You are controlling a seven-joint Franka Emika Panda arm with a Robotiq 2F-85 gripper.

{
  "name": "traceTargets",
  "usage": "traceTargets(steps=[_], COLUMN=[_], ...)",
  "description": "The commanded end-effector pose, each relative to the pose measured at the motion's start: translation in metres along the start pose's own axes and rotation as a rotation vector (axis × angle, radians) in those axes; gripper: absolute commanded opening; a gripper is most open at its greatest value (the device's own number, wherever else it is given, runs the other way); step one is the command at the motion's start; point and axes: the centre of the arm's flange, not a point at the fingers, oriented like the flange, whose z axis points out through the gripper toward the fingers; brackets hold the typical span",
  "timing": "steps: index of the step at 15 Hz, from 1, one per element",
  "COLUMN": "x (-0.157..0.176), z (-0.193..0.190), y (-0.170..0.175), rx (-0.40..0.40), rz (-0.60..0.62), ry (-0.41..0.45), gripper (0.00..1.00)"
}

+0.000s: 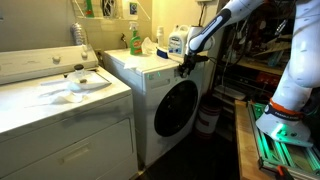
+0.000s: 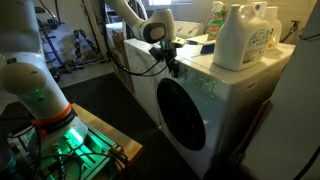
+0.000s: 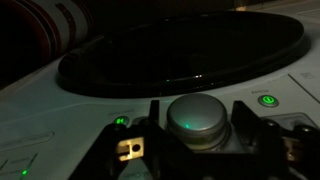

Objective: Turn the knob on the washing machine to the right.

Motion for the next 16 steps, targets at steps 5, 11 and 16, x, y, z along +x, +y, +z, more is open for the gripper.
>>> traceTargets(steps=[5,11,16], x=[0.005,0.004,0.002], z=[-0.001,0.0,0.004], y=[0.016,0.034,0.058], rx=[0.005,0.112,0.256], rz=[-0.033,-0.056,-0.029], ry=[-0.044,-0.053,-0.075], gripper=[0.4,0.31,0.31])
